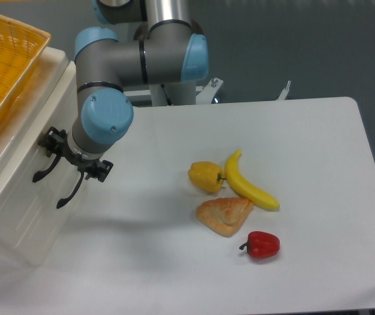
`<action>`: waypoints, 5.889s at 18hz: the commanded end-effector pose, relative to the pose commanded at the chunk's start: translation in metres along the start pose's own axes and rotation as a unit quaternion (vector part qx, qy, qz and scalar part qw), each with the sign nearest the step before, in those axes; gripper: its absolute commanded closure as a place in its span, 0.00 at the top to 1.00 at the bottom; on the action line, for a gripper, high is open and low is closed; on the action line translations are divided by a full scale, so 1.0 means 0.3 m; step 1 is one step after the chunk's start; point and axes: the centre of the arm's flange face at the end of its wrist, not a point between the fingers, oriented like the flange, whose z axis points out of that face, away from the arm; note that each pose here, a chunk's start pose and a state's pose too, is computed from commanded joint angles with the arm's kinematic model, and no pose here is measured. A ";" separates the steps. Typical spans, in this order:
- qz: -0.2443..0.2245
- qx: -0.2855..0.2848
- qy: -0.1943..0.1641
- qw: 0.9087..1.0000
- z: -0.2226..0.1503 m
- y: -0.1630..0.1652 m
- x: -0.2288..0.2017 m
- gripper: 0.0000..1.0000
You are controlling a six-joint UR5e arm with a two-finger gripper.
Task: Slide open the top white drawer
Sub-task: 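Close the gripper around the black handle of the upper drawer, then pull the handle outward, sliding the upper drawer open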
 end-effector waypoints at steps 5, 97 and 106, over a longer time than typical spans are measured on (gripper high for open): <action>0.007 0.007 -0.004 1.000 -0.009 -0.004 0.003 0.91; -0.007 0.025 -0.050 0.998 -0.183 0.070 -0.151 0.25; -0.010 0.031 -0.057 0.998 -0.230 0.091 -0.222 0.25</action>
